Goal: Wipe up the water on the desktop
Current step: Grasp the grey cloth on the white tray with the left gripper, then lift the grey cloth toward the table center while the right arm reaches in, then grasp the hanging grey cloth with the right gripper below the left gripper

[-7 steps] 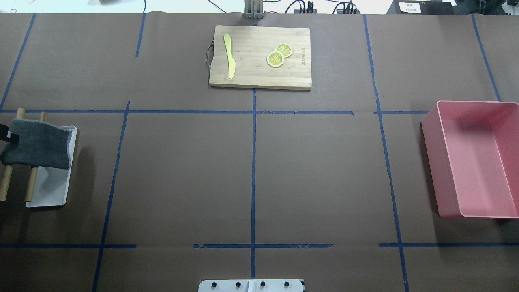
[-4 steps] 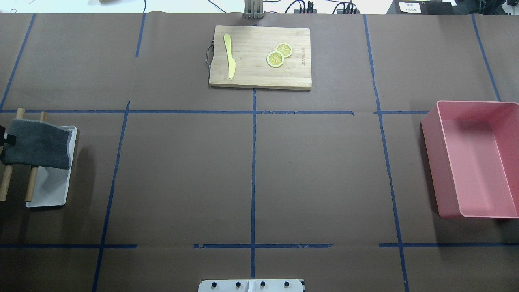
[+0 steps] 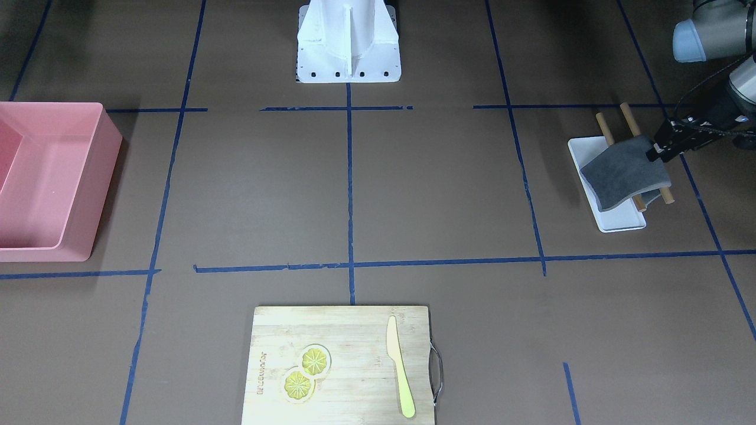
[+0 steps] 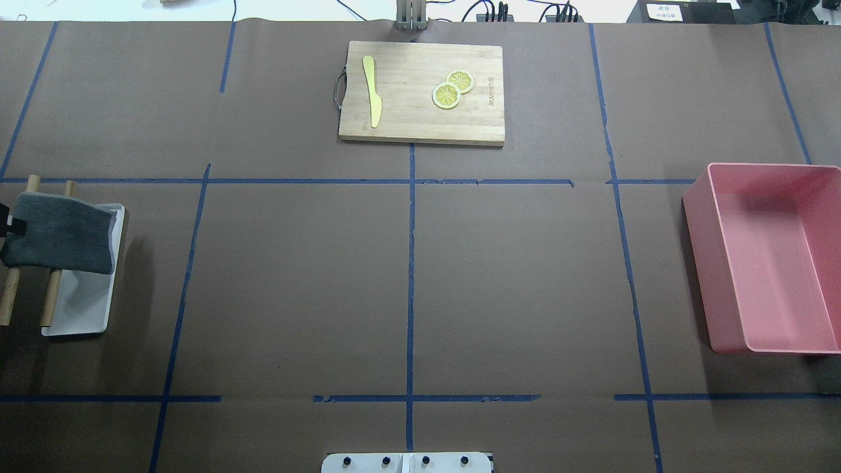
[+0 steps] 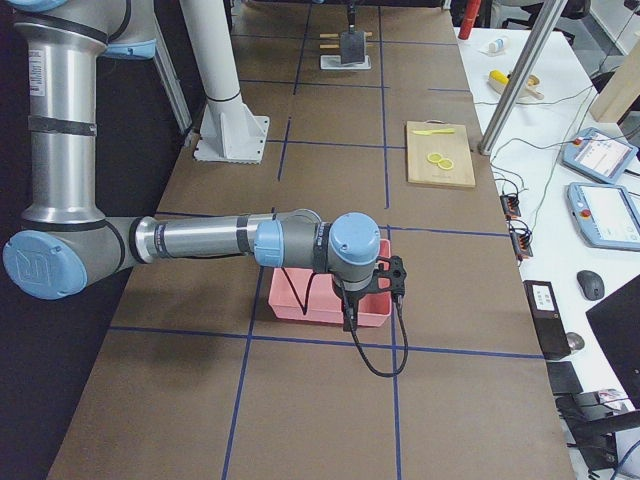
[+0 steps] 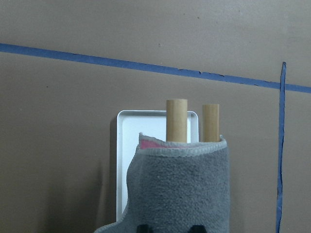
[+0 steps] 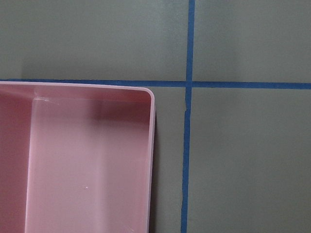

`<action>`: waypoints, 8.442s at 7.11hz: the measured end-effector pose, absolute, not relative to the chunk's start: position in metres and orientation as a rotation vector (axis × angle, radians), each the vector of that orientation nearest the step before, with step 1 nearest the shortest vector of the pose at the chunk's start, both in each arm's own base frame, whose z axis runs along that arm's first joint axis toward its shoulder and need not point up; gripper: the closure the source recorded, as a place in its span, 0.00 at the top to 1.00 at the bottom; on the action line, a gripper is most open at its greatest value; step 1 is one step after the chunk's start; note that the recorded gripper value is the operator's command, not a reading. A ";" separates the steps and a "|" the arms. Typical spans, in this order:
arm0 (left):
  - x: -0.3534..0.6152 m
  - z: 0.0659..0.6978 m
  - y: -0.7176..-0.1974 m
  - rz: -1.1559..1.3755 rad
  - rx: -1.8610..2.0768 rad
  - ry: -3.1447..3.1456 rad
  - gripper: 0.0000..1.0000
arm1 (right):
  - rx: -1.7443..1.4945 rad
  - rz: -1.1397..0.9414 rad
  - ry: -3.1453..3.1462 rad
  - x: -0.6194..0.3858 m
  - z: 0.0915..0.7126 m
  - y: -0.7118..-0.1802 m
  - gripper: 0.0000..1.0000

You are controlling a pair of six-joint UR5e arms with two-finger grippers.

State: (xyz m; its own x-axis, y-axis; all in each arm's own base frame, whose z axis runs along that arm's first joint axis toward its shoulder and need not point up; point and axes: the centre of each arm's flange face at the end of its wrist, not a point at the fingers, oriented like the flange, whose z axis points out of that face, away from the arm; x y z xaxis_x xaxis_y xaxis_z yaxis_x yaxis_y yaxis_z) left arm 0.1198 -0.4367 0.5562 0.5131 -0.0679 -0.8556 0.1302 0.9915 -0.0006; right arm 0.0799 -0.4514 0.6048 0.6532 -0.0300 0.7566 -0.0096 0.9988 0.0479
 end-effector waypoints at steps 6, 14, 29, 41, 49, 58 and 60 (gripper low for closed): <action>0.119 0.549 -0.432 -0.097 0.035 1.069 0.01 | 0.050 -0.012 -0.859 0.080 0.605 -0.452 1.00; 0.058 0.450 -0.469 -0.212 -0.072 1.204 0.00 | 0.083 -0.026 -0.886 0.078 0.586 -0.456 1.00; 0.269 0.153 -0.558 -0.475 -0.232 1.061 0.00 | 0.888 -0.176 -0.897 -0.330 0.206 -0.437 1.00; 0.434 0.009 -0.544 -0.400 -0.341 1.173 0.00 | 0.972 -0.233 -0.864 -0.423 0.189 -0.365 0.97; 0.456 -0.006 -0.522 -0.373 -0.375 1.176 0.00 | 0.972 -0.239 -0.872 -0.431 0.185 -0.360 0.79; 0.458 0.001 -0.526 -0.383 -0.379 1.165 0.00 | 0.970 -0.239 -0.883 -0.432 0.184 -0.356 0.00; 0.458 0.001 -0.526 -0.383 -0.378 1.165 0.00 | 0.966 -0.236 -0.885 -0.432 0.184 -0.355 0.00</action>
State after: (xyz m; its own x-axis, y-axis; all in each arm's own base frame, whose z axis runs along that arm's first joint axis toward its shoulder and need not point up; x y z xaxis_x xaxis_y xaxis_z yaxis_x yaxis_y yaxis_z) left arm 0.4576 -0.5255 0.0010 0.3455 -0.4780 -0.8076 0.0944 0.8739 -0.4769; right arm -0.4316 -0.3554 0.1841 0.6389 -0.5399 0.5480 -0.1960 0.5746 0.7946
